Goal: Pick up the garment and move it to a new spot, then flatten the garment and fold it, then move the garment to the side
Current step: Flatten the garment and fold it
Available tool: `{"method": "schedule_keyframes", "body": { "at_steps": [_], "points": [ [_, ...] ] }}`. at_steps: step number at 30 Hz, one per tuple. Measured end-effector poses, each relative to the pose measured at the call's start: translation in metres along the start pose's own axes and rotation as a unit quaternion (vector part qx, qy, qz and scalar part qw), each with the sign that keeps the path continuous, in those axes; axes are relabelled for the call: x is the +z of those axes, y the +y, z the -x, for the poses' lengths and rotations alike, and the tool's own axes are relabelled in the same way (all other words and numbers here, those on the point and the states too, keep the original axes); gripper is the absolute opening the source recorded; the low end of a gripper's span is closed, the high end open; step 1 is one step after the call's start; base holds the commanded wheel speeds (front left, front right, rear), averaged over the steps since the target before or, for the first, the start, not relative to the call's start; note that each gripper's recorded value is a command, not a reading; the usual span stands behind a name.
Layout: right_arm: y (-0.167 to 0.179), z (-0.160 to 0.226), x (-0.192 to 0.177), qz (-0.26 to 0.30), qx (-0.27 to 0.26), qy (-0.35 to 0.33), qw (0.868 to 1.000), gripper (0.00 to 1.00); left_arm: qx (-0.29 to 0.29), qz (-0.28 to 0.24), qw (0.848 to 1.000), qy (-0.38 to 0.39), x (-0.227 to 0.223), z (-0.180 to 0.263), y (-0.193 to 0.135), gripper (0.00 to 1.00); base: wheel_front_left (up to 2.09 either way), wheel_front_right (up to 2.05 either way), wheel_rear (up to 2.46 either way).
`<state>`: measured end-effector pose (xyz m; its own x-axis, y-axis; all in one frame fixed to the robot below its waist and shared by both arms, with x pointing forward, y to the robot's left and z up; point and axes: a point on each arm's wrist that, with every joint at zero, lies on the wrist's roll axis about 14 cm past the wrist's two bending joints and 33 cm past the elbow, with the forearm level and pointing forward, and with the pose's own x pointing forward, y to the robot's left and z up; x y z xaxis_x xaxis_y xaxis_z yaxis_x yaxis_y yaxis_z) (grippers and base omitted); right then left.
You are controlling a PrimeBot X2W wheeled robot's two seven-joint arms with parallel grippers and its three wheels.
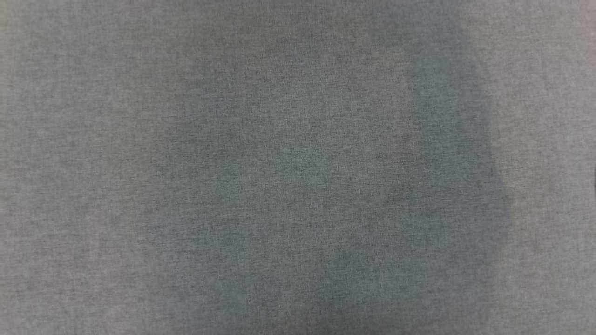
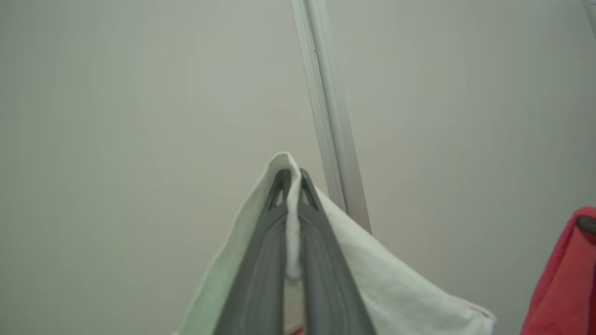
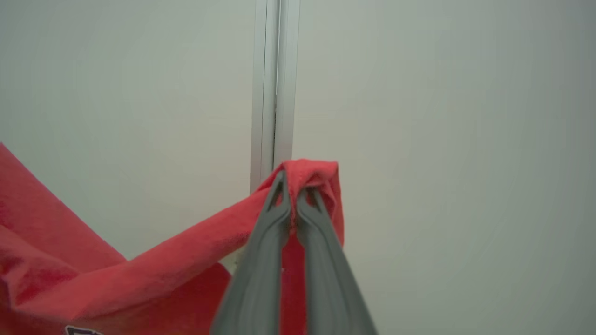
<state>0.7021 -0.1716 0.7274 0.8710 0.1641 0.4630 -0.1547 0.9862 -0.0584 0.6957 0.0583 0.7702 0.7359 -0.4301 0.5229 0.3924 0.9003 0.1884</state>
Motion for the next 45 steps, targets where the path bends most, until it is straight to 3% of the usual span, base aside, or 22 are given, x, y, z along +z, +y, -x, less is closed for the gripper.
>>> {"method": "schedule_keyframes", "body": {
  "at_steps": [4, 7, 16, 26, 32, 40, 45],
  "points": [
    [0.004, 0.026, -0.046, -0.018, -0.001, 0.054, 0.998, 0.00, -0.008, 0.007, 0.999, 0.049, -0.042, 0.026, -0.009, 0.00, 0.00, 0.00, 0.00],
    [0.015, 0.059, -0.083, -0.028, 0.006, 0.103, 0.994, 0.00, 0.019, 0.060, 0.995, 0.073, -0.068, 0.057, -0.007, 0.00, 0.00, 0.00, 0.00],
    [0.033, 0.182, -0.135, -0.090, -0.012, 0.204, 0.975, 0.00, 0.092, 0.124, 0.974, 0.166, -0.115, 0.205, -0.031, 0.00, 0.00, 0.00, 0.00],
    [0.054, 0.312, -0.144, -0.148, -0.040, 0.283, 0.947, 0.00, 0.159, 0.177, 0.938, 0.253, -0.110, 0.350, -0.081, 0.00, 0.00, 0.00, 0.00],
    [0.056, 0.378, -0.134, -0.151, -0.057, 0.311, 0.937, 0.00, 0.203, 0.200, 0.918, 0.277, -0.091, 0.412, -0.097, 0.00, 0.00, 0.00, 0.00],
    [0.051, 0.451, -0.122, -0.138, -0.079, 0.345, 0.925, 0.00, 0.225, 0.200, 0.906, 0.298, -0.067, 0.465, -0.114, 0.00, 0.00, 0.00, 0.00],
    [0.053, 0.472, -0.116, -0.136, -0.080, 0.359, 0.920, 0.00, 0.222, 0.196, 0.903, 0.312, -0.064, 0.480, -0.121, 0.00, 0.00, 0.00, 0.00]
  ]
}}
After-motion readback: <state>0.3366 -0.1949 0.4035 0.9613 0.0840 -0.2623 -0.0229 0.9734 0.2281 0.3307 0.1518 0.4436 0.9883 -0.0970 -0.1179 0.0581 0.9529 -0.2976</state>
